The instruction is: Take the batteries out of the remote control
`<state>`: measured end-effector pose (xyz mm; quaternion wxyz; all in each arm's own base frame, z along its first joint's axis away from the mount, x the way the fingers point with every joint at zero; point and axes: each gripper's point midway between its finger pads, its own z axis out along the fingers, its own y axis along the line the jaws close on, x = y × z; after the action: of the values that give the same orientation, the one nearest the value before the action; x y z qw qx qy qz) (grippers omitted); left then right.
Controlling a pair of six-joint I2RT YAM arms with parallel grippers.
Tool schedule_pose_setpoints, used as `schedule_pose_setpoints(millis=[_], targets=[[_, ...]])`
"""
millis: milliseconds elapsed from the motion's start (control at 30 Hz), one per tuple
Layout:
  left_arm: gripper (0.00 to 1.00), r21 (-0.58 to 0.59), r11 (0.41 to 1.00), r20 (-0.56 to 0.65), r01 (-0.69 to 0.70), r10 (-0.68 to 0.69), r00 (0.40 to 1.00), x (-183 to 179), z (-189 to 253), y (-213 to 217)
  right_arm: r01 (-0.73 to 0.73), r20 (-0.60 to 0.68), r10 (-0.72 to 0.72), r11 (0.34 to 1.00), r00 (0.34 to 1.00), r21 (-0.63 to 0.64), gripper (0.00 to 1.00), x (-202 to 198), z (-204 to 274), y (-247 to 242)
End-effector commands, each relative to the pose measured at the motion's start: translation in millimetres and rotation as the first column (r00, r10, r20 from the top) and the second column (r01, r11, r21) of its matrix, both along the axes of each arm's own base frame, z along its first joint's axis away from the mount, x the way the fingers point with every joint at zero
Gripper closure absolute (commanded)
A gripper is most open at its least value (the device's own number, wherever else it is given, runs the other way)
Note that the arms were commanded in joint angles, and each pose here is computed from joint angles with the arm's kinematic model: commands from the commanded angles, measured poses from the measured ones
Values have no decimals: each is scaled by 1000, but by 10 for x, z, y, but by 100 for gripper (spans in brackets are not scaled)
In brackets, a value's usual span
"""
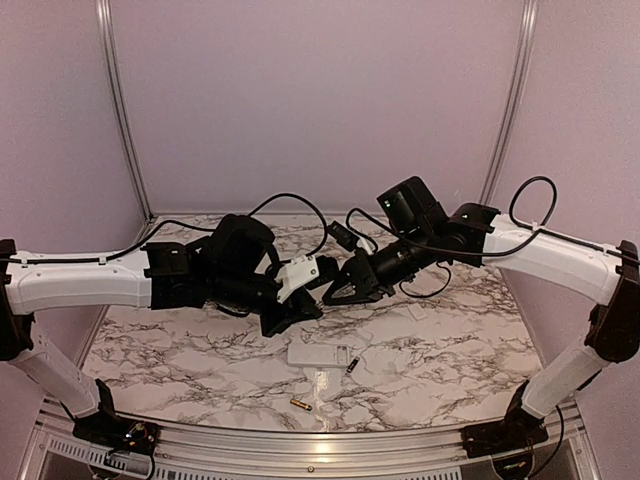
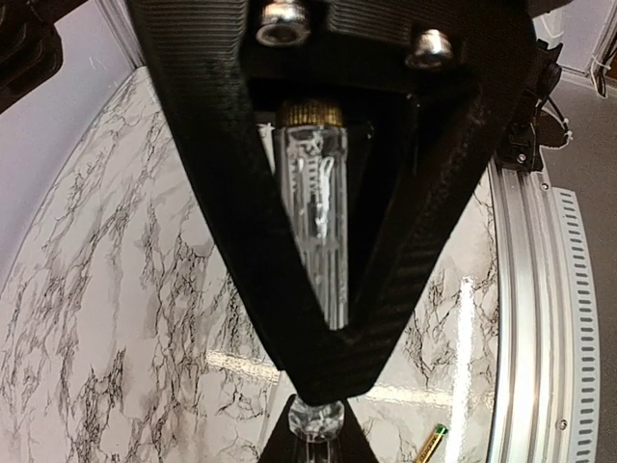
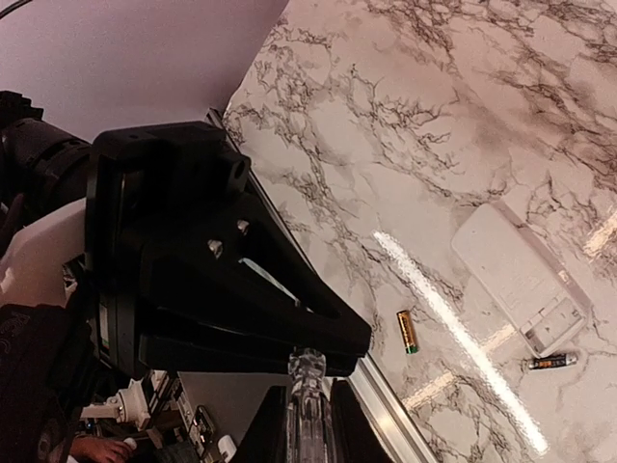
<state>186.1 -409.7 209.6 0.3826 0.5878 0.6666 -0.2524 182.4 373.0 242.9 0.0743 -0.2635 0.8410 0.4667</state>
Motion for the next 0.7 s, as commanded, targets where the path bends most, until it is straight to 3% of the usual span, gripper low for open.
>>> schedule_pose_setpoints(millis=[0,300,433,667], targets=[[100,-62,996,-16,-56,55,998,-37,123,70,85,72,-85,996,994,-5,83,172,149,-1],[100,-80,975,-77,-208,202,976,-25,41,393,258,120,-256,966,959,-1,70,569,222,-311],[100,-103,952,-97,-289,280,955,-4,-4,566,324,147,-327,945,934,40,47,694,375,-519],[100,-108,883,-143,-457,441,886,183,-110,888,379,205,-382,924,901,55,19,787,475,-714]])
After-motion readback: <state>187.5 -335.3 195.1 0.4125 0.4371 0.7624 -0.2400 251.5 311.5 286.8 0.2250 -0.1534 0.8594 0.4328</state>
